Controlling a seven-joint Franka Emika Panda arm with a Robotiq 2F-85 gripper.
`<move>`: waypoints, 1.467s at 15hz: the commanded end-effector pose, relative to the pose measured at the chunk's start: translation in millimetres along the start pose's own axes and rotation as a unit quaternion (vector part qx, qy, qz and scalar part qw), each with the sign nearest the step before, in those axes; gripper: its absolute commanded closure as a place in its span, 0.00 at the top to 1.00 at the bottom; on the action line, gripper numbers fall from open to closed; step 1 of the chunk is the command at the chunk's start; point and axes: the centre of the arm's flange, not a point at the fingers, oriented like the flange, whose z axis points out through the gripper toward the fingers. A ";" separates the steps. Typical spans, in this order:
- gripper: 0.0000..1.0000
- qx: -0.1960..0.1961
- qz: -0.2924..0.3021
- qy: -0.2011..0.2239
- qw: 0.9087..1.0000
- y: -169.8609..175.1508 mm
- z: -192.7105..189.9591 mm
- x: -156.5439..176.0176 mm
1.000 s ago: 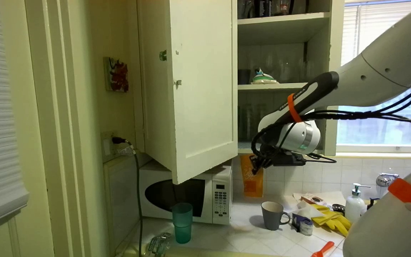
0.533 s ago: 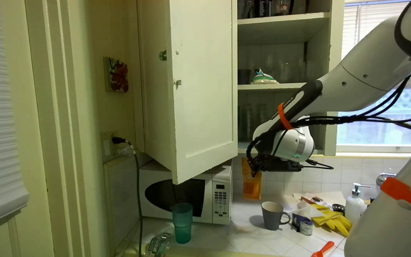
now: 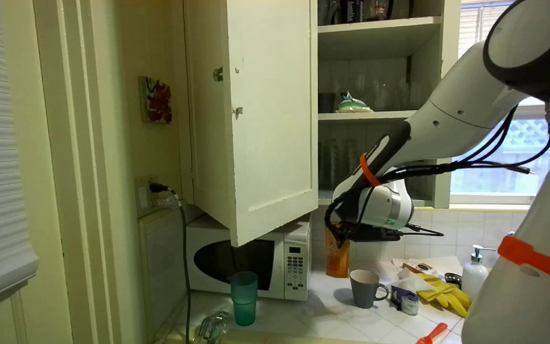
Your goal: Move the orange packet from the bottom shelf and place it to the right of the microwave
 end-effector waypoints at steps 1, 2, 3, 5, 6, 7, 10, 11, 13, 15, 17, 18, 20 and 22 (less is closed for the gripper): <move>0.00 -0.023 0.027 0.017 0.999 -9.2 10.8 -20.1; 0.00 -0.028 0.035 0.020 0.999 -10.8 14.3 -20.8; 0.00 -0.031 0.041 0.023 0.998 -12.2 17.3 -21.6; 0.00 -0.034 0.053 0.026 0.998 -14.8 23.7 -23.5; 0.00 -0.036 0.057 0.028 0.997 -15.9 26.4 -24.3; 0.00 -0.037 0.060 0.029 0.997 -16.7 28.7 -25.6; 0.00 -0.040 0.069 0.027 0.996 -18.7 33.6 -27.7; 0.00 -0.041 0.072 0.025 0.996 -19.2 34.9 -28.5; 0.00 -0.043 0.079 0.020 0.996 -20.1 37.2 -30.0; 0.00 -0.048 0.084 0.019 0.995 -19.4 40.4 -31.5; 0.00 -0.056 0.091 0.024 0.994 -17.0 44.1 -32.8; 0.00 -0.059 0.096 0.028 0.993 -15.8 45.9 -33.2; 0.00 -0.066 0.103 0.032 0.992 -13.5 50.1 -34.4; 0.00 -0.073 0.108 0.033 0.991 -11.7 54.2 -36.5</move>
